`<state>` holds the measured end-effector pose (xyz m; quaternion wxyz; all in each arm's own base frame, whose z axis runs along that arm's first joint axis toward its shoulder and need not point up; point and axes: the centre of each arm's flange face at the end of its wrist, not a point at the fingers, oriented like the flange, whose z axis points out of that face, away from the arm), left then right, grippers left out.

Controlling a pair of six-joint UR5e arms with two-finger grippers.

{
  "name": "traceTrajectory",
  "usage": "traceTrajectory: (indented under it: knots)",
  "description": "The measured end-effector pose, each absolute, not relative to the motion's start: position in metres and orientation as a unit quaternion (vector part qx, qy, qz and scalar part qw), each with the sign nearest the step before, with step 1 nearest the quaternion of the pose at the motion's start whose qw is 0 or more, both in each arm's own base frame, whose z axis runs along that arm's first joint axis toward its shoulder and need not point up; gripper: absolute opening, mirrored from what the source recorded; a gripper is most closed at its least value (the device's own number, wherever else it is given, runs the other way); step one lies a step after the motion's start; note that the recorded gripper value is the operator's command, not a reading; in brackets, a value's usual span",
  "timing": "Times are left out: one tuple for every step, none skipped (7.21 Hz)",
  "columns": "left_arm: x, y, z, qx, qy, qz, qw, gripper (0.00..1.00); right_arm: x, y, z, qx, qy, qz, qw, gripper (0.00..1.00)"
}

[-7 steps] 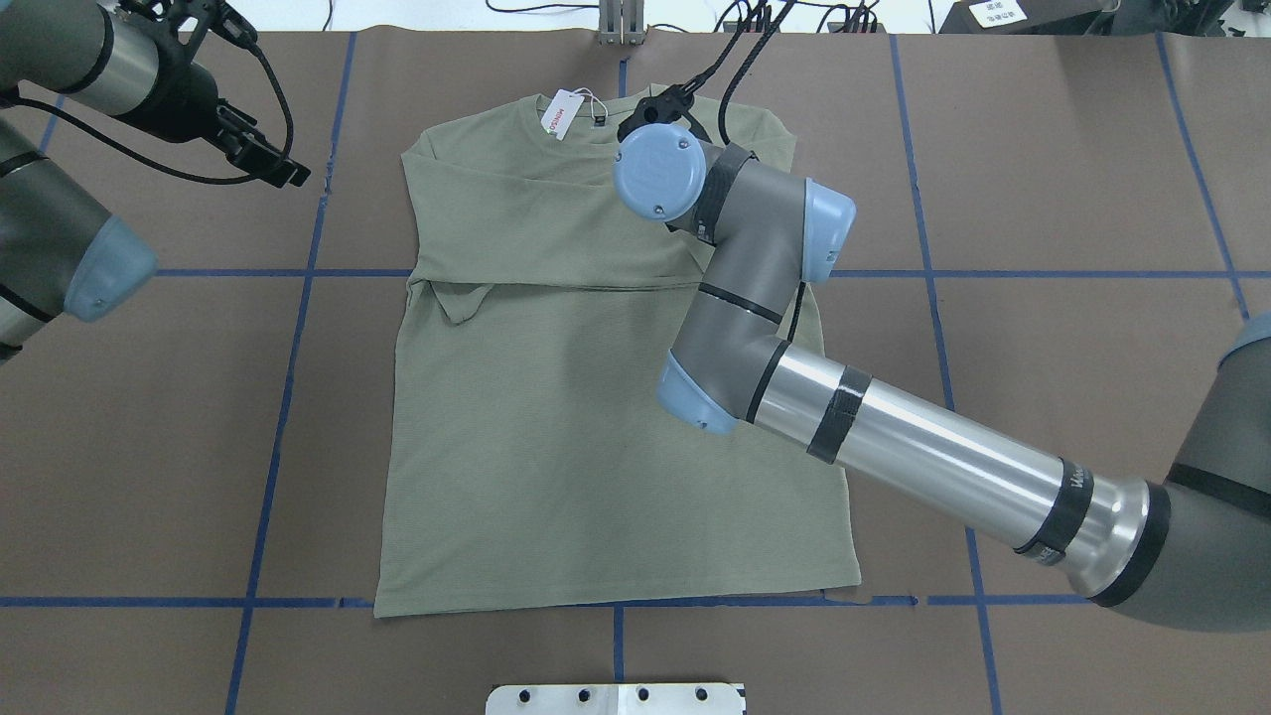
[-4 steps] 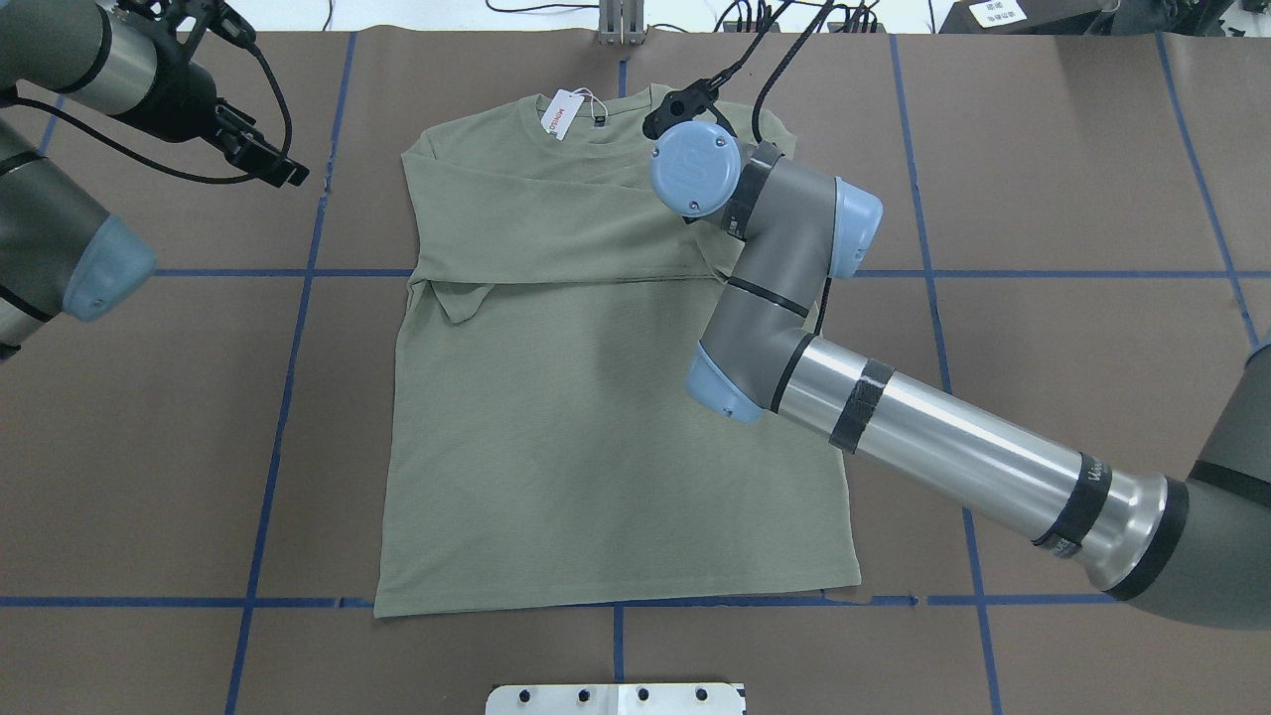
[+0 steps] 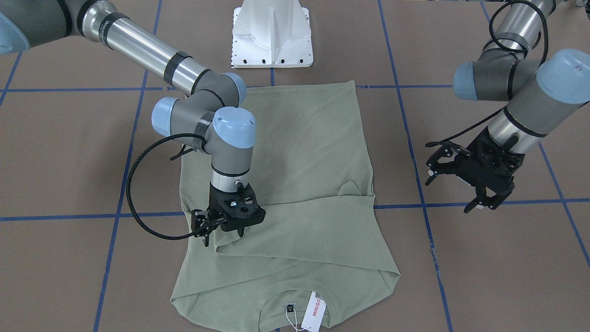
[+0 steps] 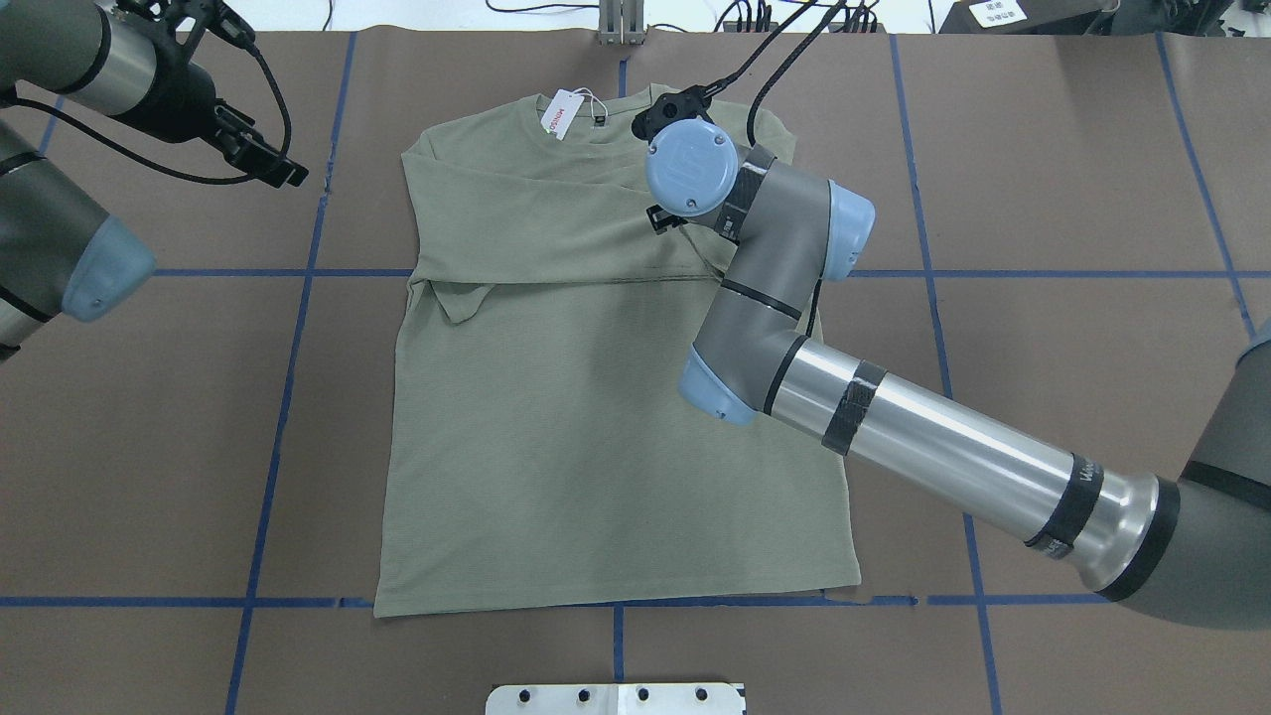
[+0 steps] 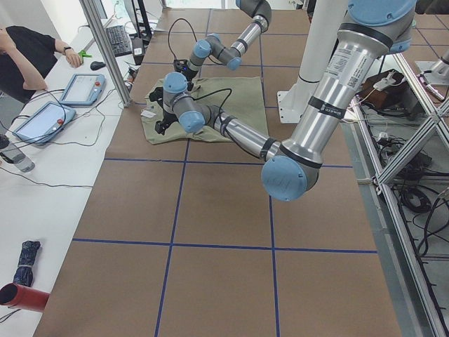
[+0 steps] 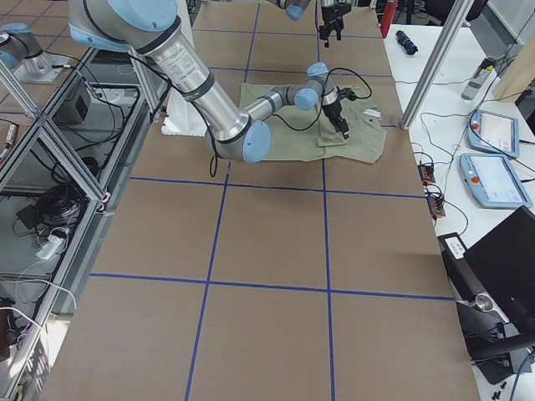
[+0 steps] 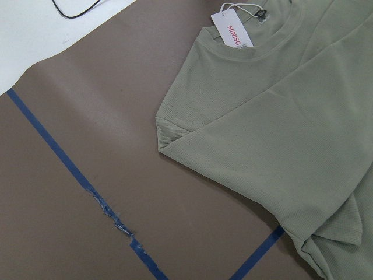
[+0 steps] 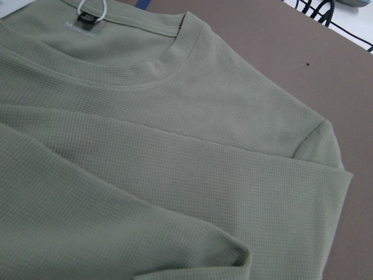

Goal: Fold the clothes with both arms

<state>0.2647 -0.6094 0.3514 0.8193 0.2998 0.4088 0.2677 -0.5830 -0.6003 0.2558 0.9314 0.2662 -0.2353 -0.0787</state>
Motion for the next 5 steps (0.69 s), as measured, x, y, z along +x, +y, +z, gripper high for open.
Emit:
traceTrajectory:
  knots:
    - [0.265,-0.609,0.353,0.299,0.409,0.268,0.82,1.0,-0.592,-0.591,0.256,0.261,-0.241,-0.078,0.932,0.82]
    - [0.265,-0.609,0.354,0.298,0.409,0.268,0.82,1.0,-0.6,-0.583,0.257,0.256,-0.243,-0.079,0.932,0.69]
    - [0.265,-0.608,0.357,0.299,0.409,0.268,0.819,1.0,-0.605,-0.578,0.258,0.254,-0.242,-0.082,0.933,0.58]
    - [0.264,-0.607,0.362,0.301,0.409,0.269,0.818,1.0,-0.607,-0.576,0.259,0.254,-0.241,-0.084,0.933,0.47]
    - [0.264,-0.605,0.365,0.302,0.41,0.269,0.817,1.0,-0.609,-0.576,0.257,0.254,-0.24,-0.085,0.933,0.43]
